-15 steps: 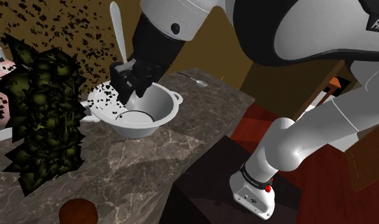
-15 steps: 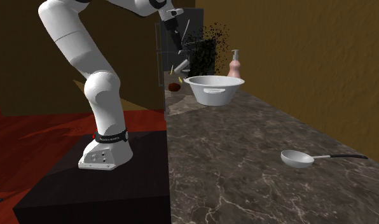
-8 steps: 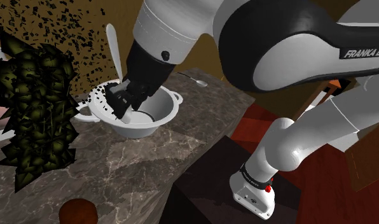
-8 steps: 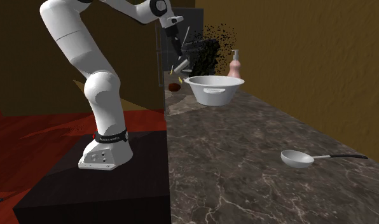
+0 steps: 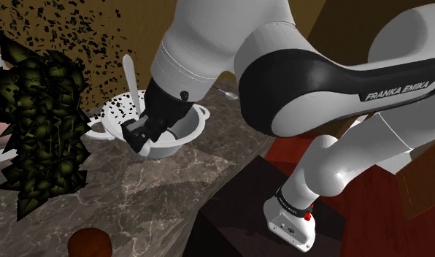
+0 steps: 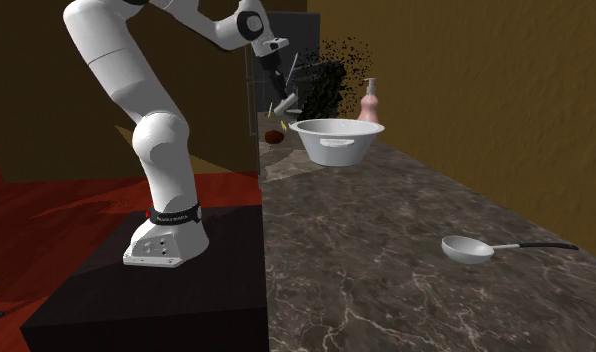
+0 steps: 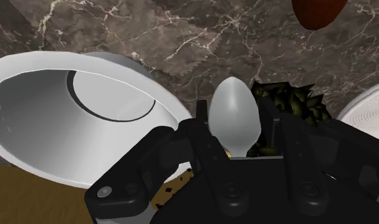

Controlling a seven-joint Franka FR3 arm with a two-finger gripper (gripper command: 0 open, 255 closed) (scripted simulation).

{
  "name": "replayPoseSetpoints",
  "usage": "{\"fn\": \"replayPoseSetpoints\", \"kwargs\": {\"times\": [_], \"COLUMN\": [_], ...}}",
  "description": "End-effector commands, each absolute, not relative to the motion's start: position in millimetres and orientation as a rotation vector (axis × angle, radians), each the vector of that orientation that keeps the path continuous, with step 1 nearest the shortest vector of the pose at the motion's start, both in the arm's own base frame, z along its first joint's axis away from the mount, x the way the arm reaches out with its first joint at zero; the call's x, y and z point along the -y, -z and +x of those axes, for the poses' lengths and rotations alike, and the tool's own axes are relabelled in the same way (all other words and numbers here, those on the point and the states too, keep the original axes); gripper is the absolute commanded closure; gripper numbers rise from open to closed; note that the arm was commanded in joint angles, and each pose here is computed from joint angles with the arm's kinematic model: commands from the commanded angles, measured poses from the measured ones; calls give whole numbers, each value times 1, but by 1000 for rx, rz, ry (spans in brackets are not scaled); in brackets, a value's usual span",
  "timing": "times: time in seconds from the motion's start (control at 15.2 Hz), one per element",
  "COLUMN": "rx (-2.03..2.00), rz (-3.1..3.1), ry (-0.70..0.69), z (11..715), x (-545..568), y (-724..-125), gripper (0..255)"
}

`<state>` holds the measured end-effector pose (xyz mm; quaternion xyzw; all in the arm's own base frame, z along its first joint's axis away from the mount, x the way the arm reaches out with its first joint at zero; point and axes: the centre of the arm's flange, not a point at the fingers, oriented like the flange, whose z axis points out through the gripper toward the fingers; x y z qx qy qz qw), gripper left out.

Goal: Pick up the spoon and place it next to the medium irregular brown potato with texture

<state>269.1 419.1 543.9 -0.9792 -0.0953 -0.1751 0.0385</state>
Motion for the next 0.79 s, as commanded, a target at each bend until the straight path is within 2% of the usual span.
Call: {"fn": "replayPoseSetpoints", "kwargs": {"times": [0.0,0.73], "rx": [292,292], "rz": [-3003,-3003], "ry": [538,538], "z": [270,270], "x": [-418,-418], "y": [-533,-475], "gripper": [255,255]}}
